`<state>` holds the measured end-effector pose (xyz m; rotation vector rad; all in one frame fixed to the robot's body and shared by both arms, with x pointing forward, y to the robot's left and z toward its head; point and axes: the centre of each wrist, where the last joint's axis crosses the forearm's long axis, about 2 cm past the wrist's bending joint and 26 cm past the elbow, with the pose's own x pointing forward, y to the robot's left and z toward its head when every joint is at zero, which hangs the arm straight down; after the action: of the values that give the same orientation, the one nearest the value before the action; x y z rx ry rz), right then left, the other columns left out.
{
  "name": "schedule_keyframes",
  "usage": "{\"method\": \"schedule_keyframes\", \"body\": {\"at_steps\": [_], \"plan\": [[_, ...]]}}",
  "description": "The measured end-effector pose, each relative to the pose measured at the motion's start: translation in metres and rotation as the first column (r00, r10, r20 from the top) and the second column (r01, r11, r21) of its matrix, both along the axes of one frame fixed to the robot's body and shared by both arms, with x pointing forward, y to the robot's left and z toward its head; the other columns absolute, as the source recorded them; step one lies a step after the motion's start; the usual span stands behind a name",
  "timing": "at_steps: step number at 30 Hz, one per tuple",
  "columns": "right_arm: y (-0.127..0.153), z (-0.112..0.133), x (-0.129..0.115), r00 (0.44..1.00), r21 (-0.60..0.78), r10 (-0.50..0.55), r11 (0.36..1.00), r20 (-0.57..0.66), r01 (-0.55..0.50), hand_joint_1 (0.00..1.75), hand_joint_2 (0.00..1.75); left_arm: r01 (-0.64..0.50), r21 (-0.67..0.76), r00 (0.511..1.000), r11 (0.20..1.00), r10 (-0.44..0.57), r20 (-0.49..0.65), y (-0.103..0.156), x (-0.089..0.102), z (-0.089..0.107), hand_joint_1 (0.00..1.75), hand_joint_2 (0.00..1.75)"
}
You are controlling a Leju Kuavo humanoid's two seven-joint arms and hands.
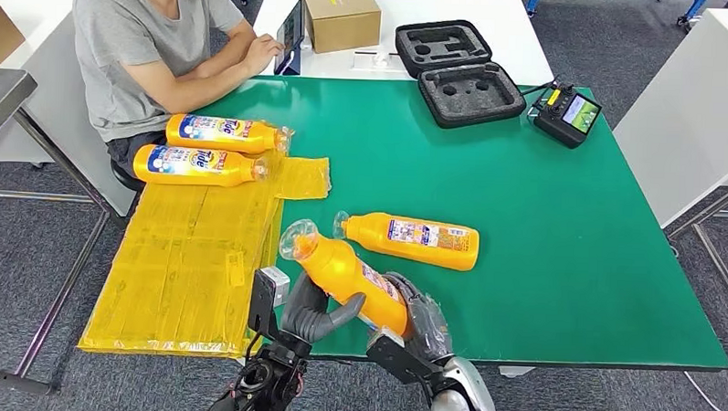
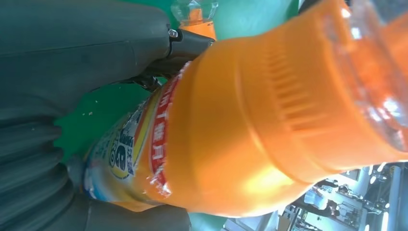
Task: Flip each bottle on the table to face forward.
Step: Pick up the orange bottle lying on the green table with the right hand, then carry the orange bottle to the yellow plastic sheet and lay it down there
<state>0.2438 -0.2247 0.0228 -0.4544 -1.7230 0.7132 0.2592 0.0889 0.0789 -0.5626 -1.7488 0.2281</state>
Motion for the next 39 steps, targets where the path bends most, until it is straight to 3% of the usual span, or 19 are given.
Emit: {"method": "schedule_keyframes", "body": {"at_steps": [2,8,34,39], "plan": [[0.002,-0.001,-0.001,1.0,0.011,0.0,1.0,-0.004,0.001,0.0,0.0,-0.017,0.021,1.0,1.0,0.017,0.013,0.0,0.0,0.0,1.75,1.75],[0.003,-0.002,-0.002,1.0,0.072,-0.006,0.997,-0.023,0.008,0.0,0.0,-0.113,0.112,0.989,0.987,0.101,0.107,0.009,0.009,0.009,1.75,1.75],[0.007,-0.005,-0.002,1.0,0.093,0.009,0.996,-0.029,-0.007,0.0,0.0,-0.143,0.156,0.976,0.977,0.113,0.185,0.018,0.015,0.017,1.75,1.75],[0.007,-0.006,-0.003,0.999,0.092,0.012,0.996,-0.033,-0.009,0.0,0.0,-0.204,0.249,0.959,0.947,0.142,0.244,0.022,0.018,0.02,1.75,1.75]]}}
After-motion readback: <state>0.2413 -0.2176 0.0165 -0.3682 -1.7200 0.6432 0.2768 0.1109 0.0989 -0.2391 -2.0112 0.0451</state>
